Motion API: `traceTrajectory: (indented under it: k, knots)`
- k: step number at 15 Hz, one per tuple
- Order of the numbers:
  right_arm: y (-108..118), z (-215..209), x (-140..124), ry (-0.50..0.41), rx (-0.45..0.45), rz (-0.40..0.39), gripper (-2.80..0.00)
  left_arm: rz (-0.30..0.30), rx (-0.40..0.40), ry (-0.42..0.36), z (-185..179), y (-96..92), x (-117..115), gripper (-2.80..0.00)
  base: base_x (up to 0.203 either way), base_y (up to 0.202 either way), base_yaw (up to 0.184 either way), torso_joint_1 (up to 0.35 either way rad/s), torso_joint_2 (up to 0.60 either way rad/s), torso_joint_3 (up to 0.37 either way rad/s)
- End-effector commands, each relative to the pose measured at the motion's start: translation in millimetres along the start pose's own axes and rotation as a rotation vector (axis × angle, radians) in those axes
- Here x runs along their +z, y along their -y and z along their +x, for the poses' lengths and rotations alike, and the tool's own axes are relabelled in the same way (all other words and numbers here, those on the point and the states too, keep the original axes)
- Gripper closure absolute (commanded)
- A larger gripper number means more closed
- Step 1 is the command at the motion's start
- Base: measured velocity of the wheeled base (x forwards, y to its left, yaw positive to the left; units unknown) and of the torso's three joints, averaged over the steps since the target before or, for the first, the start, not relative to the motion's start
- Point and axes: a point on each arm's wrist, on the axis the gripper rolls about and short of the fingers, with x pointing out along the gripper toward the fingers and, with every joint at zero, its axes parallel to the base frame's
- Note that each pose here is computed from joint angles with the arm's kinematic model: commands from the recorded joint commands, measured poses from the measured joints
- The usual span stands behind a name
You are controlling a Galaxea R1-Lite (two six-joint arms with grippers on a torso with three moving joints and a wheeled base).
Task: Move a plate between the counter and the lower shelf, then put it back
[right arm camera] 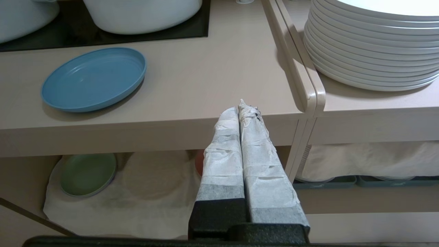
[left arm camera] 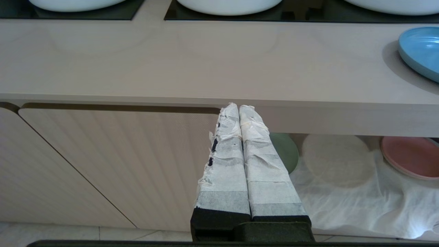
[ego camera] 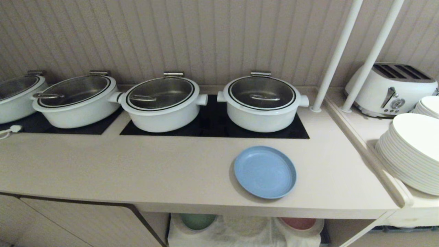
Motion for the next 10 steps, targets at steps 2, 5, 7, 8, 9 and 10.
traceTrajectory:
  k: [2, 5, 7, 8, 9, 10]
  knots:
    - [0.0, 0.0, 0.0, 0.000, 0.000, 0.001, 0.00, -0.001, 0.000, 0.000, 0.0, 0.0, -0.1, 0.00, 0.000, 0.000, 0.000, 0.000, 0.00, 0.000]
    - [0.0, 0.0, 0.0, 0.000, -0.002, 0.001, 0.00, 0.000, 0.000, 0.000, 0.0, 0.0, -0.1, 0.00, 0.000, 0.000, 0.000, 0.000, 0.00, 0.000]
    - [0.0, 0.0, 0.0, 0.000, -0.001, 0.001, 0.00, 0.000, 0.000, 0.000, 0.0, 0.0, -0.1, 0.00, 0.000, 0.000, 0.000, 0.000, 0.00, 0.000]
    - [0.0, 0.0, 0.0, 0.000, 0.000, 0.001, 0.00, 0.000, 0.000, 0.000, 0.0, 0.0, -0.1, 0.00, 0.000, 0.000, 0.000, 0.000, 0.00, 0.000]
    - [0.0, 0.0, 0.0, 0.000, 0.000, 0.001, 0.00, 0.000, 0.000, 0.000, 0.0, 0.0, -0.1, 0.00, 0.000, 0.000, 0.000, 0.000, 0.00, 0.000]
    - [0.0, 0.0, 0.0, 0.000, 0.000, 0.001, 0.00, 0.000, 0.000, 0.000, 0.0, 0.0, -0.1, 0.00, 0.000, 0.000, 0.000, 0.000, 0.00, 0.000]
